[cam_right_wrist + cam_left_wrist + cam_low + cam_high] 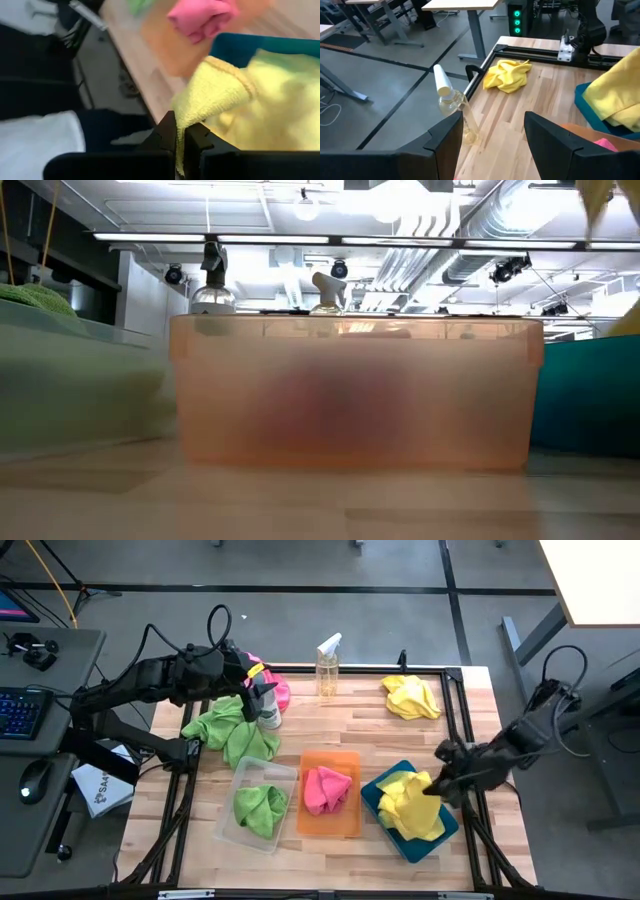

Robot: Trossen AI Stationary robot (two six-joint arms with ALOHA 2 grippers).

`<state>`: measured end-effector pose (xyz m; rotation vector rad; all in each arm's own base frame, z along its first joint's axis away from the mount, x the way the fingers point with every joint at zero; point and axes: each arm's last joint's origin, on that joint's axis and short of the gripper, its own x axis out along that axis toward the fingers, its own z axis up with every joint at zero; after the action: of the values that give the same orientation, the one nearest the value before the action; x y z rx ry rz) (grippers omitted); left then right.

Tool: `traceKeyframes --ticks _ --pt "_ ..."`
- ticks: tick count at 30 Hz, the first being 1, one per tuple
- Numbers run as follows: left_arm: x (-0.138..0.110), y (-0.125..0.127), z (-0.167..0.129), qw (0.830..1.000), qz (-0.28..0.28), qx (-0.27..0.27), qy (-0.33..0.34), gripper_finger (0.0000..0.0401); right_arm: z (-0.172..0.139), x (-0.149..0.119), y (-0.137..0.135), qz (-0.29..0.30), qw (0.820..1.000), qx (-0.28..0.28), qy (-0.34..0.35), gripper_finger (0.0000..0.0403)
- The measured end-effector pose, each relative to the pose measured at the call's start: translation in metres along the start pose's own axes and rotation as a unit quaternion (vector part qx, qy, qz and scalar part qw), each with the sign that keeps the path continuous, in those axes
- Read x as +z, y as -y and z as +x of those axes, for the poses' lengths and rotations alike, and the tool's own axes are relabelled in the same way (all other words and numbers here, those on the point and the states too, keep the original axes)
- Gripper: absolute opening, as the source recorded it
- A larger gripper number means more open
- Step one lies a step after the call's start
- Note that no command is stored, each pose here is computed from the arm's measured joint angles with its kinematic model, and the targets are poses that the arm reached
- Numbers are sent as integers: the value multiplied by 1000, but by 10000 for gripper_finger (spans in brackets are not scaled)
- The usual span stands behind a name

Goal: Sort microfiber towel by color & place in baskets
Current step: Put the yellow towel into the blue bin

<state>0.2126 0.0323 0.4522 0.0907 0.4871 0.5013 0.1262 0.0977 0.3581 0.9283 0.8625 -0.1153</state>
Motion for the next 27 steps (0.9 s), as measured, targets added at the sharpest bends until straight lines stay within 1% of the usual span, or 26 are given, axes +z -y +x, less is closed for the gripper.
traceKeyframes --ticks 3,5,7,10,13,14,17,22,27 --pt "0 -1 0 1000 -1 -2 0 197 25 -3 14 22 999 -25 13 0" --pt "0 -1 0 1000 -1 -5 -1 197 44 -6 29 49 997 -54 16 0" --pt "0 0 0 1000 -1 -7 0 197 63 -10 43 84 994 -69 19 0" --pt "0 0 0 1000 -1 -7 0 197 91 -17 62 129 990 -57 13 0" --pt "0 0 0 1000 -1 -7 0 197 112 -23 75 174 984 -21 9 0" --pt "0 0 0 1000 -1 -7 0 197 118 -24 80 188 982 -18 9 0" --pt "0 0 0 1000 -3 -7 0 197 130 -27 92 225 973 -47 6 0" --pt "0 0 0 1000 -11 -7 -1 197 147 -25 99 247 964 -94 -20 0" --pt "0 0 0 1000 -14 -6 -1 197 165 -21 96 255 957 -132 -47 0"
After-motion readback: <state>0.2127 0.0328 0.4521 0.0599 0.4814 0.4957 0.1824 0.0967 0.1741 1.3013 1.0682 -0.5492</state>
